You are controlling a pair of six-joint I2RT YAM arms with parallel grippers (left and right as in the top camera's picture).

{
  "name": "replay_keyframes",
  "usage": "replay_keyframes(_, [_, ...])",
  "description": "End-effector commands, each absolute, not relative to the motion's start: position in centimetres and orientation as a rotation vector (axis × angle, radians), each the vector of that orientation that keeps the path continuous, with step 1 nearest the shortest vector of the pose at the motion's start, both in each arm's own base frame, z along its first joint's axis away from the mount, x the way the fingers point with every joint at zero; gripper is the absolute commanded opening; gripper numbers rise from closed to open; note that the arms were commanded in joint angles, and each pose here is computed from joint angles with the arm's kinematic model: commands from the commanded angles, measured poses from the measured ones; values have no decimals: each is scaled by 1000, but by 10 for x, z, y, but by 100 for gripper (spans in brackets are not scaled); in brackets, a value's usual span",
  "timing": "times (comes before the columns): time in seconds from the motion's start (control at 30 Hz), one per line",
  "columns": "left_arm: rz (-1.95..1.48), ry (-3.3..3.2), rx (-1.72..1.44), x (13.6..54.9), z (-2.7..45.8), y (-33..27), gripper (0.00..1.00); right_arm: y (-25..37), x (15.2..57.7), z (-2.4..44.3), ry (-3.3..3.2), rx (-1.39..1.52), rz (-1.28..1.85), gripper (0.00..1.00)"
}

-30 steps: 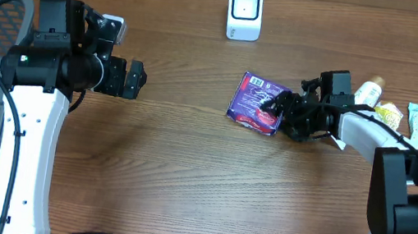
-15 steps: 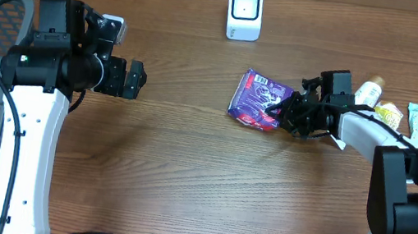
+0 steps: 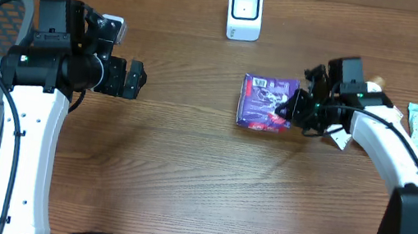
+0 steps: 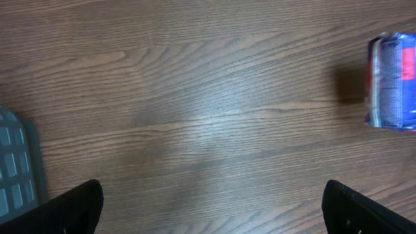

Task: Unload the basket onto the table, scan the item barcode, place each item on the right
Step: 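Raise the snack pack up toward the white scanner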

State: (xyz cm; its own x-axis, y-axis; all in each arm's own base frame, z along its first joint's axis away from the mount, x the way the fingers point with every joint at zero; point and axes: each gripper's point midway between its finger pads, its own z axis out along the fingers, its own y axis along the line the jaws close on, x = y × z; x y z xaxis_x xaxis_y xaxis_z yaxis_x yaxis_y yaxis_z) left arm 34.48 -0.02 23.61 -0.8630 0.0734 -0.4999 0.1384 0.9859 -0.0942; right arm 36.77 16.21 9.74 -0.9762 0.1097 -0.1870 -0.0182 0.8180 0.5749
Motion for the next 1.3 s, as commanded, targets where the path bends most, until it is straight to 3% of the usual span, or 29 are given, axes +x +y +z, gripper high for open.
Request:
replay_keyframes(0.0, [-177, 2604, 185, 346, 238, -4, 99, 173, 380, 152, 2638, -234, 766, 4])
replay_keyframes(0.4, [-177, 2604, 185, 346, 238, -4, 100, 197, 362, 260, 2478, -420, 815, 4])
replay_keyframes(0.73, [-177, 2604, 185, 346, 238, -4, 100, 198, 354, 290, 2456, -404, 849, 4])
replay_keyframes(1.03, [-177, 2604, 185, 346, 238, -4, 99, 154, 426, 301, 2297, -146, 283, 4])
replay_keyframes(1.27, [-177, 2604, 185, 346, 238, -4, 100, 157, 478, 293, 2131, -202, -124, 4])
